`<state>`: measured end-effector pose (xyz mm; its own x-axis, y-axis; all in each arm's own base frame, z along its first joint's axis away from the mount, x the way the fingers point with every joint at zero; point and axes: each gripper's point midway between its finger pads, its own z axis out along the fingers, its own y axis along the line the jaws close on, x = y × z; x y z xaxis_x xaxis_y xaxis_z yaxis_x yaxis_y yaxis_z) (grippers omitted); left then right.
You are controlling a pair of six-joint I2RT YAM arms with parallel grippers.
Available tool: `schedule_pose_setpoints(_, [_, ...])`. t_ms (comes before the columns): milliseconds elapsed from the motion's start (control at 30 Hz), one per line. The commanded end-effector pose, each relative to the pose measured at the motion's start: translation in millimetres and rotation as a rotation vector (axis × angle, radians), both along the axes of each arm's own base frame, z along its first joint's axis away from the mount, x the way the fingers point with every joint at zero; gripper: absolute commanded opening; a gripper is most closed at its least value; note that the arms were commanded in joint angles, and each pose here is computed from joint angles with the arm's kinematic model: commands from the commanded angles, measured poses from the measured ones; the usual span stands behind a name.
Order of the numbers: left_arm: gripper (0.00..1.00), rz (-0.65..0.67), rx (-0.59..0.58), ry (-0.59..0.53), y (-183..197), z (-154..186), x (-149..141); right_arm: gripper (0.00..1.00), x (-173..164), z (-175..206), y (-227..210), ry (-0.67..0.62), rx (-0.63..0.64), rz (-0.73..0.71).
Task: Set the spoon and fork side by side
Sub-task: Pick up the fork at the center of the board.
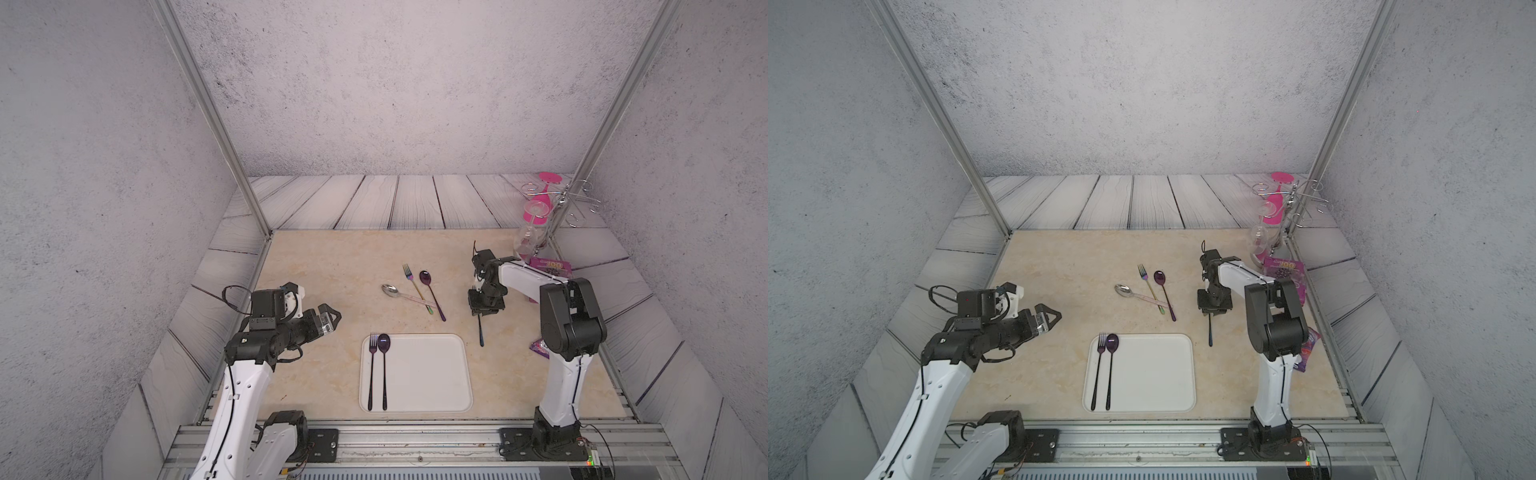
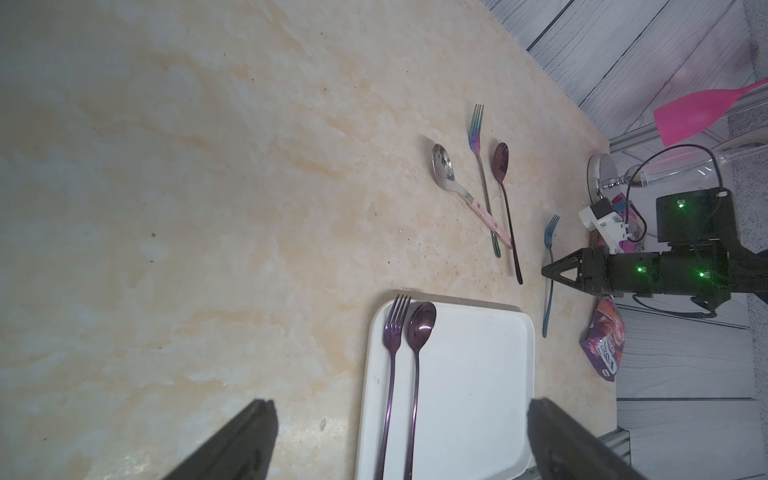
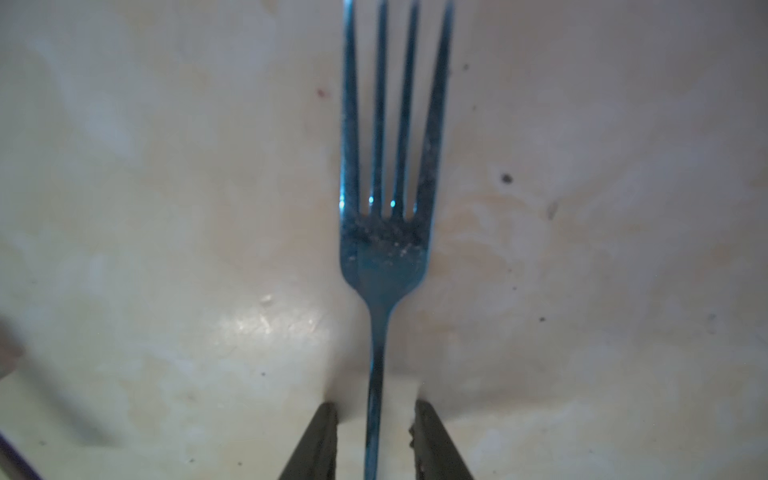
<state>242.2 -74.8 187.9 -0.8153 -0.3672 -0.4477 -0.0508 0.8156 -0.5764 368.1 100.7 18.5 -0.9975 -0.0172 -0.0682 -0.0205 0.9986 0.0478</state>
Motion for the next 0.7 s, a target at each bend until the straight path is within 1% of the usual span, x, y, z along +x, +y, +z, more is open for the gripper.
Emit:
schedule_pose_setpoints(0, [0.99,-0.015,0.006,-0.012,-2,-1,1,0.25,-2,-10,-5,0.018,-0.017,-0.019])
schedule_pose_setpoints(167, [0.99,-0.016,0.007,-0.017,-2,0,0,0.16,-2,-8,-3,0.006,-0.007,-0.032])
schedule_pose_setpoints(300, [0.99,-0.015,0.007,-0.021,-2,1,0,0.01,0,3,-3,-0.022,-0.001,-0.042])
schedule_pose_setpoints(400, [0.99,-0.014,0.007,-0.025,-2,2,-1,0.0,1,19,-1,-0.056,0.019,-0.055])
schedule_pose_setpoints(500, [0.99,-0.014,0.006,-0.03,-2,4,-1,0.0,-7,48,1,-0.103,0.049,-0.084])
schedule_pose_setpoints(600, [0.99,-0.014,0.007,-0.036,-2,5,-2,0.0,-26,81,8,-0.149,0.072,-0.099])
schedule_pose_setpoints(667, [0.99,-0.011,0.008,-0.041,-1,5,-1,0.0,-47,102,22,-0.178,0.109,-0.108])
